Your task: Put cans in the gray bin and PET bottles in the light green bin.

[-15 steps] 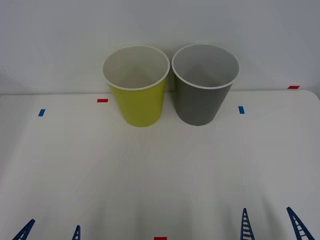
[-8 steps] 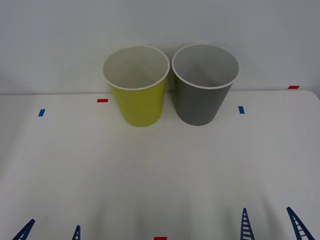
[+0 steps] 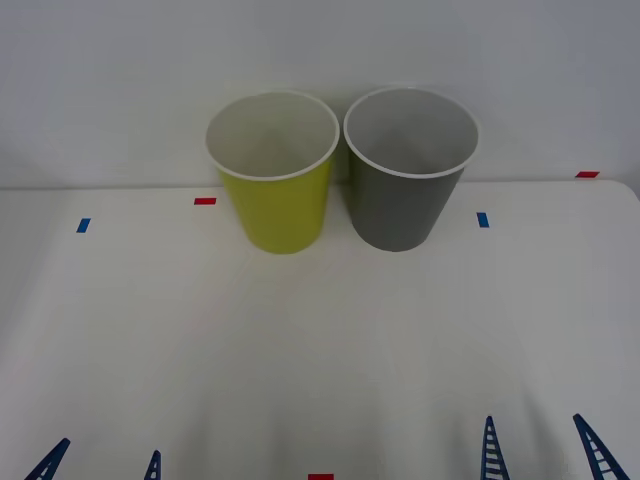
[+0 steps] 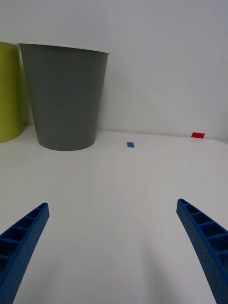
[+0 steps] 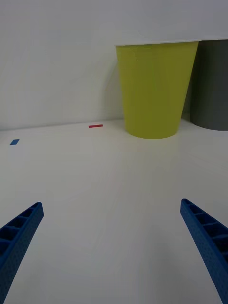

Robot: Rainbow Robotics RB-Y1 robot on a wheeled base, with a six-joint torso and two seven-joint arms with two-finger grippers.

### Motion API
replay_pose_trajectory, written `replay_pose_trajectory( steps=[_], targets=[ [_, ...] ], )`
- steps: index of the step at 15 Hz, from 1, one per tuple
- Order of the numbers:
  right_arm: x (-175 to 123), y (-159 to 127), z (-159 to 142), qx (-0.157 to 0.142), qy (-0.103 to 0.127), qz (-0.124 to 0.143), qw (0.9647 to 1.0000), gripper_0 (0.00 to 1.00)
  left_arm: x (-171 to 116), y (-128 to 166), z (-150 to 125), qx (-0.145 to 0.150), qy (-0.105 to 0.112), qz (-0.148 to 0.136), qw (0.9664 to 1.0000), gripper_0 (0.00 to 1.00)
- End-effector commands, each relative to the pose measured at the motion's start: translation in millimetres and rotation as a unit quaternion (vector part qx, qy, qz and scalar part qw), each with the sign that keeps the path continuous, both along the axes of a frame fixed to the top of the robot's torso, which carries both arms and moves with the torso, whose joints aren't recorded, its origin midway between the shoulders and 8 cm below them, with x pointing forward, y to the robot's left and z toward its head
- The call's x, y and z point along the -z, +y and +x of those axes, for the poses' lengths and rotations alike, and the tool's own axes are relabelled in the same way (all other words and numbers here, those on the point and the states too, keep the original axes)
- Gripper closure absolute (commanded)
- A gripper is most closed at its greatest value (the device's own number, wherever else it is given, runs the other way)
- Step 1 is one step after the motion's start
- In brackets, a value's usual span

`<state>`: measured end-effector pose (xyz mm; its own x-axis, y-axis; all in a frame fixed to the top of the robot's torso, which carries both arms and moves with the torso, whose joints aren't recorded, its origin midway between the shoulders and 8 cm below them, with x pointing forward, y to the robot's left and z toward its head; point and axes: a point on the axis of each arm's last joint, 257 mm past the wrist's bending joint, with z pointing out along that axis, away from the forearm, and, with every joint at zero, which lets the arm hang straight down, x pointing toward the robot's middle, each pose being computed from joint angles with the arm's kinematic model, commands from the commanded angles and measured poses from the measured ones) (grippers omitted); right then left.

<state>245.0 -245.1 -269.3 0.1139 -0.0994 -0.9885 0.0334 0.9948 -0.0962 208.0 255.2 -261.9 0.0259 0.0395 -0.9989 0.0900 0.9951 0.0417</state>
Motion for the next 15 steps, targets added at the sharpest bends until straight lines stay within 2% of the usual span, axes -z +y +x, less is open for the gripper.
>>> replay_pose_trajectory(
  steps=[1,15],
  targets=[
    [0.1,0.0,0.0,0.000,0.000,0.000,1.0000,0.07,0.0,0.0,0.0,0.000,0.000,0.000,1.0000,0.00],
    [0.1,0.0,0.0,0.000,0.000,0.000,1.0000,0.07,0.0,0.0,0.0,0.000,0.000,0.000,1.0000,0.00]
  ],
)
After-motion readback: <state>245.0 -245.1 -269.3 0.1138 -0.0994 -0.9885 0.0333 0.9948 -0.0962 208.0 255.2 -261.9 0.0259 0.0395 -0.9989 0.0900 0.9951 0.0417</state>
